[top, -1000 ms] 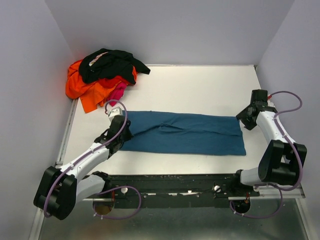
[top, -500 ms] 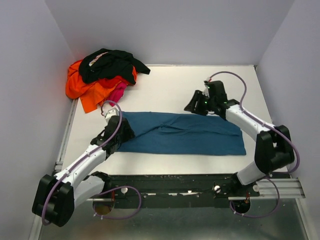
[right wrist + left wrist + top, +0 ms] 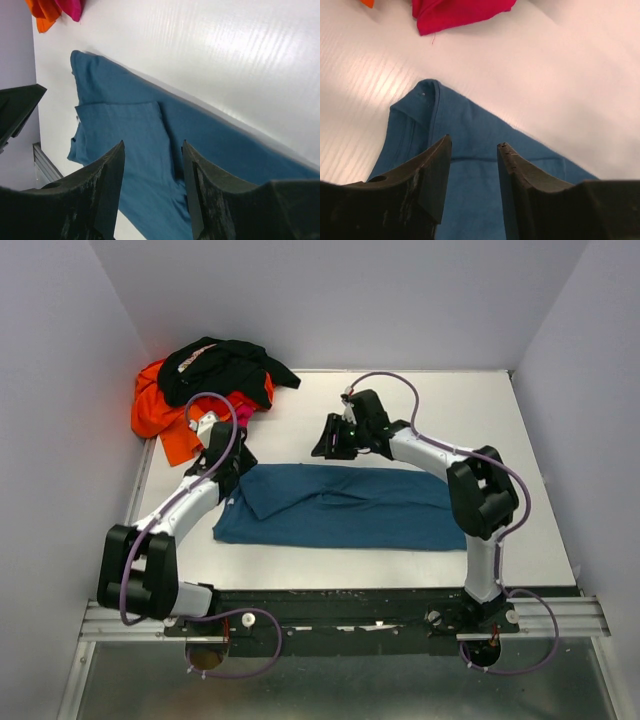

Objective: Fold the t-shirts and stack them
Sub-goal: Fold the other side of the tshirt into a rectangle

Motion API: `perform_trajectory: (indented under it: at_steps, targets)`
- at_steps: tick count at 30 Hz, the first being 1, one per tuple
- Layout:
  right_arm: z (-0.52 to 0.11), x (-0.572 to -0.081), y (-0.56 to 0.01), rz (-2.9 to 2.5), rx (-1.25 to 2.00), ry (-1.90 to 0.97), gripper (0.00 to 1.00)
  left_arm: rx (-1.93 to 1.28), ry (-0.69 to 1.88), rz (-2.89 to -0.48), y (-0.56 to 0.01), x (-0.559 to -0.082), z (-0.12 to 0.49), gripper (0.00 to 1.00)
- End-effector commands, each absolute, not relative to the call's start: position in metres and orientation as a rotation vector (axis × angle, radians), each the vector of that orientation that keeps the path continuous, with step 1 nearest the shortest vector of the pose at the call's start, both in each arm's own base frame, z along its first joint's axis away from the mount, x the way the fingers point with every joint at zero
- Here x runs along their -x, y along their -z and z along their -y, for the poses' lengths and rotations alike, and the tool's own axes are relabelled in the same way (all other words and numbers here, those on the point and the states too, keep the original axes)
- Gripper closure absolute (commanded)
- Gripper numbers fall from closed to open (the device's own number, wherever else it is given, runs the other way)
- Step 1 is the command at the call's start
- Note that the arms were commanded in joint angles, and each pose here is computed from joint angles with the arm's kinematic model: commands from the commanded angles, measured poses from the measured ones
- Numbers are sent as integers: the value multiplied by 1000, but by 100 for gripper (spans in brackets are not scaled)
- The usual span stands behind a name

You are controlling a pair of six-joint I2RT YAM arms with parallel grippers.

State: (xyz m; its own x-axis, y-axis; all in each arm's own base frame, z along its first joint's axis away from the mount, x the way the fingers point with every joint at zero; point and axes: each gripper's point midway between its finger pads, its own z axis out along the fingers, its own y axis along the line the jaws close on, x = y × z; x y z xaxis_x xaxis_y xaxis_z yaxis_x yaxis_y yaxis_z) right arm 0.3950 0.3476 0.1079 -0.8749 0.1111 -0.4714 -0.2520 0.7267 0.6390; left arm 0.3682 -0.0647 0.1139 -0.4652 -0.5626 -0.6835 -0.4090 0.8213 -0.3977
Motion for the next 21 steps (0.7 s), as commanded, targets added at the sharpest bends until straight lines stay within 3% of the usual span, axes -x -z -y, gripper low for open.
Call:
perform_trajectory:
  at_steps: [1,5,15,21]
  targets:
    - [-380,-396,-102,-2462,161,-1071,43,769,191,-2140,-105,-390,59,48]
    - [-395,-395,-92,-2485,178,-1085,43,829,178,-2192,-82,-395,57,55]
    - [-400,-395,-55,-2541,184,-1034,45,889,93,-2334,-29,-387,42,58]
    - [-410,-388,-51,-2537,248,-1085,55,908,55,-2323,-29,-384,30,58]
